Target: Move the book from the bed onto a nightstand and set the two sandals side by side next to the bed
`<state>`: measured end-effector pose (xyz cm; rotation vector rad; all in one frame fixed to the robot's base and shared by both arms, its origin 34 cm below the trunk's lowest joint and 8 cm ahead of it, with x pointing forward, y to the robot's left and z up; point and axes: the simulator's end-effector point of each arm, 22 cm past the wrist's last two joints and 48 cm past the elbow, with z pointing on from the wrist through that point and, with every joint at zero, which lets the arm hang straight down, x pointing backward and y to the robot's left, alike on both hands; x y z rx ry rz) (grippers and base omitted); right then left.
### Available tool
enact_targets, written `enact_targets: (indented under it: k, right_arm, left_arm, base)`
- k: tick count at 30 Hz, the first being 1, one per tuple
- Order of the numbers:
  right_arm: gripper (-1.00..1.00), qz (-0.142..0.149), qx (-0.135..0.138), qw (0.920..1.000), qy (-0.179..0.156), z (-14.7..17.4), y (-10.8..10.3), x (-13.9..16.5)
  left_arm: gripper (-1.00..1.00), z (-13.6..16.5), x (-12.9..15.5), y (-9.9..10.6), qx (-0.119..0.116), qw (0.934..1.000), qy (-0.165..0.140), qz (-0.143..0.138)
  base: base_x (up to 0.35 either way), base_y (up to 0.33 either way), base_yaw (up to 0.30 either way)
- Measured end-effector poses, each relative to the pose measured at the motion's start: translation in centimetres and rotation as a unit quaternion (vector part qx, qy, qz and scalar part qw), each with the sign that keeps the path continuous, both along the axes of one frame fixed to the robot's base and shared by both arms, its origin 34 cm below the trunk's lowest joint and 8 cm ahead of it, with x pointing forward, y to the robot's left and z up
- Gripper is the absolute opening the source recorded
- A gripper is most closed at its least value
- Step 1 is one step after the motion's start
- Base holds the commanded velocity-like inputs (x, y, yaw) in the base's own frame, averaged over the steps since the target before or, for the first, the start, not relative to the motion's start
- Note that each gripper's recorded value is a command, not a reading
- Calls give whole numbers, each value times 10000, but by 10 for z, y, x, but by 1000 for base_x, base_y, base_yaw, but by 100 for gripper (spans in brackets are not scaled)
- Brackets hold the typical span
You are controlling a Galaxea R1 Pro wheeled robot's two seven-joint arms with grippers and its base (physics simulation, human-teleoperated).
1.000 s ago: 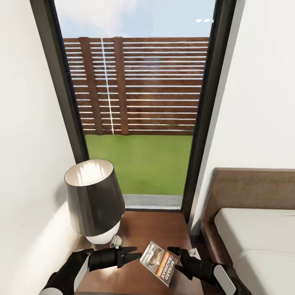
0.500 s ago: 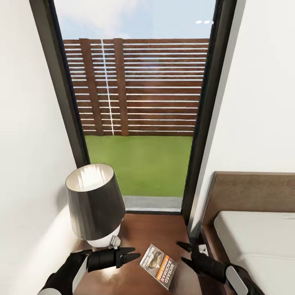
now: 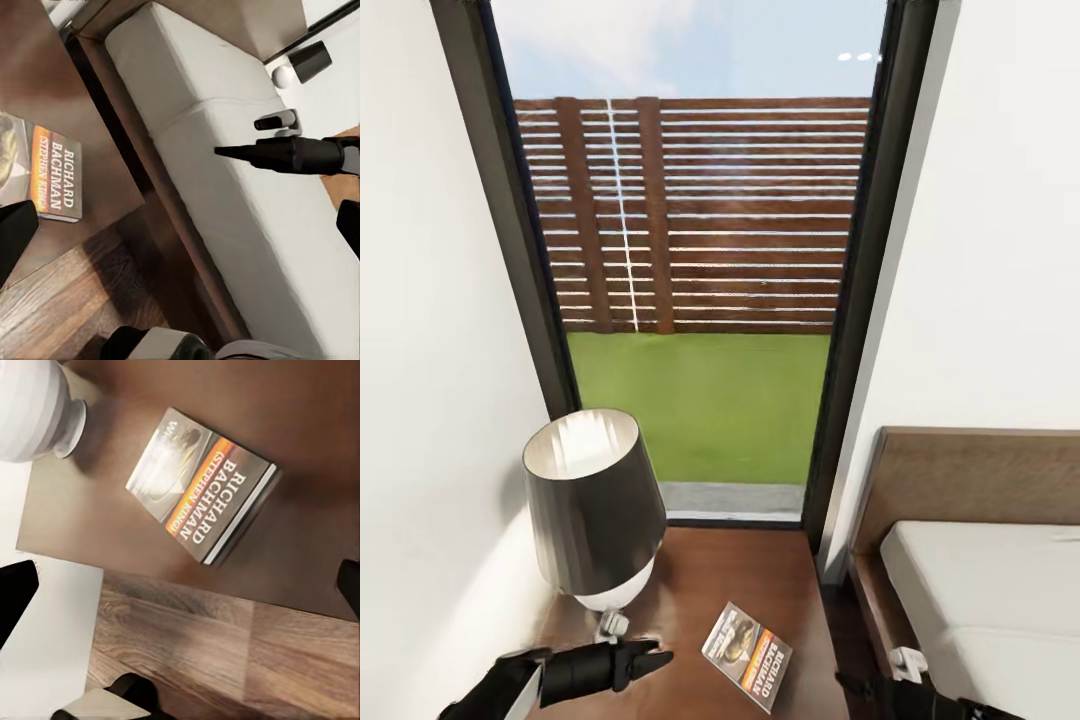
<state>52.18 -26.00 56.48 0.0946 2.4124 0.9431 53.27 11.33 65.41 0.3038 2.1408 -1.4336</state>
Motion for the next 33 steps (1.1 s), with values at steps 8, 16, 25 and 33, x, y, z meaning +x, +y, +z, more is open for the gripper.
enact_targets:
  k: [8,16,25,33]
  right_arm:
    - [100,90,19,10000,31,11,2,-6]
    - [100,95,21,9999,36,25,2,-6]
    - [100,95,24,9999,42,40,2,-6]
    - [100,95,20,9999,43,53,2,-5]
  left_arm:
    - [100,-16,-5,11,400,9988,-112,264]
    - [100,-6,-4,13,474,9983,-101,317]
    - [100,9,-4,13,466,9984,-100,314]
    - [100,22,-4,13,473,9983,-98,316]
  base:
    - [0,0,0]
    - [0,0,0]
    - [0,0,0]
    - [0,0,0]
